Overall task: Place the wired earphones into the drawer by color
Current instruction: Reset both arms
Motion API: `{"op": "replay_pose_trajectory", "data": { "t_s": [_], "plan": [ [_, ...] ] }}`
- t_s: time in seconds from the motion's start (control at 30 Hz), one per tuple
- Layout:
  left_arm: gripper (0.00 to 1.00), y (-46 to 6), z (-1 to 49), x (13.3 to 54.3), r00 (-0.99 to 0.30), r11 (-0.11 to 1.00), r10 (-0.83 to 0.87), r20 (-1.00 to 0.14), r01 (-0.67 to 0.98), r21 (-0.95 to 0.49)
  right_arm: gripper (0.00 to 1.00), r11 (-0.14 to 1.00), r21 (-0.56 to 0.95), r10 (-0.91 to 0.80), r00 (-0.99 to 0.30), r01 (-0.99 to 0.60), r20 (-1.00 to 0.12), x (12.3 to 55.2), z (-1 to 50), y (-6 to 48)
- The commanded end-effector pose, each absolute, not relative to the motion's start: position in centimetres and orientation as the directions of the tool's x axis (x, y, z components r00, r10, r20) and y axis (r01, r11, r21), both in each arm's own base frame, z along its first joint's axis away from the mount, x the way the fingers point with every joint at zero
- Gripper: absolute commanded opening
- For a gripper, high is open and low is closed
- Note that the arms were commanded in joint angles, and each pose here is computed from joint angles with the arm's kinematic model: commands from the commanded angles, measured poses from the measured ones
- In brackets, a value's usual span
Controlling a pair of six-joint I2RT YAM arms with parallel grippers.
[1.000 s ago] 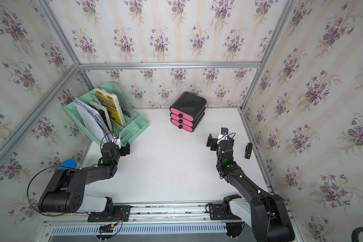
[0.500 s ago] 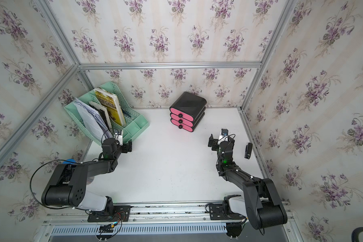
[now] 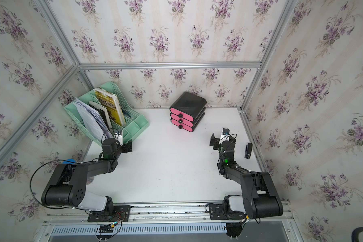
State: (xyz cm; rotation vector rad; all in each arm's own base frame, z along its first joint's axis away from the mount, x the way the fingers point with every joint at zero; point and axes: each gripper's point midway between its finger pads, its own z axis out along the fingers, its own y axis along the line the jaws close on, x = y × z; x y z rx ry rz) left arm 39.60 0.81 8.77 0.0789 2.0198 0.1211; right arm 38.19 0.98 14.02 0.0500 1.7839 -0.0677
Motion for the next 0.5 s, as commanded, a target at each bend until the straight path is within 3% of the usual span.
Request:
{"op": "replay_pose_trajectory", "data": {
  "t_s": [0.0,0.17,0.47],
  "plan": [
    [0.99,0.6,9.0,39.7,-0.429,0.994,0.100,-0.898,0.010,0.106,1.00,0.997,0.015,0.027,-0.174,0.072,-0.984,38.4,14.1,0.6],
    [0.99,0.6,9.0,39.7,-0.429,0.994,0.101,-0.897,0.010,0.108,1.00,0.996,0.038,0.048,-0.113,0.087,-0.992,37.2,12.4,-0.1],
    [0.99,0.6,9.0,39.7,-0.429,0.994,0.101,-0.898,0.010,0.107,1.00,0.994,0.046,0.059,-0.130,0.102,-0.990,37.4,12.3,-0.3]
  ]
}}
